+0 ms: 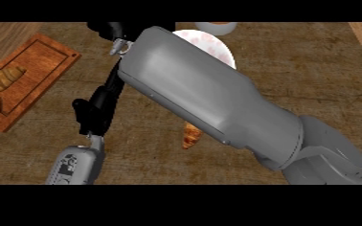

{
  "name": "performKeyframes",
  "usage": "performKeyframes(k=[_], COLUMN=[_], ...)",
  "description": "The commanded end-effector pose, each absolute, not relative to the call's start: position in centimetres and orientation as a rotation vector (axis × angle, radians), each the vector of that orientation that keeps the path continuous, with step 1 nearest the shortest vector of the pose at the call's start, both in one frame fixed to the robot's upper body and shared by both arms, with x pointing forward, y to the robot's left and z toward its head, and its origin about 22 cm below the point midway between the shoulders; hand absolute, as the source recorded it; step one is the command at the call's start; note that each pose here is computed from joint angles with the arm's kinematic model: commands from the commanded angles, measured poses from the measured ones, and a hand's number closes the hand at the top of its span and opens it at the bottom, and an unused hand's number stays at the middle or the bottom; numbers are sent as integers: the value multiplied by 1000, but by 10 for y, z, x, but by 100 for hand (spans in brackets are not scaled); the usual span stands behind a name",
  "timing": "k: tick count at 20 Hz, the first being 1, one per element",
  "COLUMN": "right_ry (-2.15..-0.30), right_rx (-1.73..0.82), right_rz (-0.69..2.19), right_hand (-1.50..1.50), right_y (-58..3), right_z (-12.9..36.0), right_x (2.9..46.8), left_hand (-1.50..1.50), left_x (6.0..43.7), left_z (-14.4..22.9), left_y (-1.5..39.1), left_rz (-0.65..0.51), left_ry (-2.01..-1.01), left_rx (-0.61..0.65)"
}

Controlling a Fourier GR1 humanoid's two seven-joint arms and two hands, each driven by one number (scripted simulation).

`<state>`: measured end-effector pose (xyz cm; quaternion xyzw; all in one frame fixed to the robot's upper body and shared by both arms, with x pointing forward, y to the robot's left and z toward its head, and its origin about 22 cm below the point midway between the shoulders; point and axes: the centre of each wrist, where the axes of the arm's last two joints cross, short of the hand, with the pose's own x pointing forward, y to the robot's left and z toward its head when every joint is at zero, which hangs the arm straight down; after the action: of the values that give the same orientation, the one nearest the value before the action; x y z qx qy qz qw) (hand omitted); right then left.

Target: Pick the can from the placemat and place it in the bowl

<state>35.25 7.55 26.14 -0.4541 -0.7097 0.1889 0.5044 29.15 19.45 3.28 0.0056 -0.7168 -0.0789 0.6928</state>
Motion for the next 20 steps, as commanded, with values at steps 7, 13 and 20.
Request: performKeyframes(k=[7,13,20], right_ry=[-1420,-1360,-1270], right_rx=[-1273,-1299,-1145], right_rz=[444,460,485], right_hand=[150,150,150], right_y=[55,28,-2], right_z=[226,178,126], right_x=[393,408,412], left_hand=[0,0,0], left_x=[287,279,277], left_z=[38,39,27], left_y=[203,216,206], left_rz=[-144,-144,-129], left_ry=[-1599,-1587,-1606], left_rx=[51,56,36])
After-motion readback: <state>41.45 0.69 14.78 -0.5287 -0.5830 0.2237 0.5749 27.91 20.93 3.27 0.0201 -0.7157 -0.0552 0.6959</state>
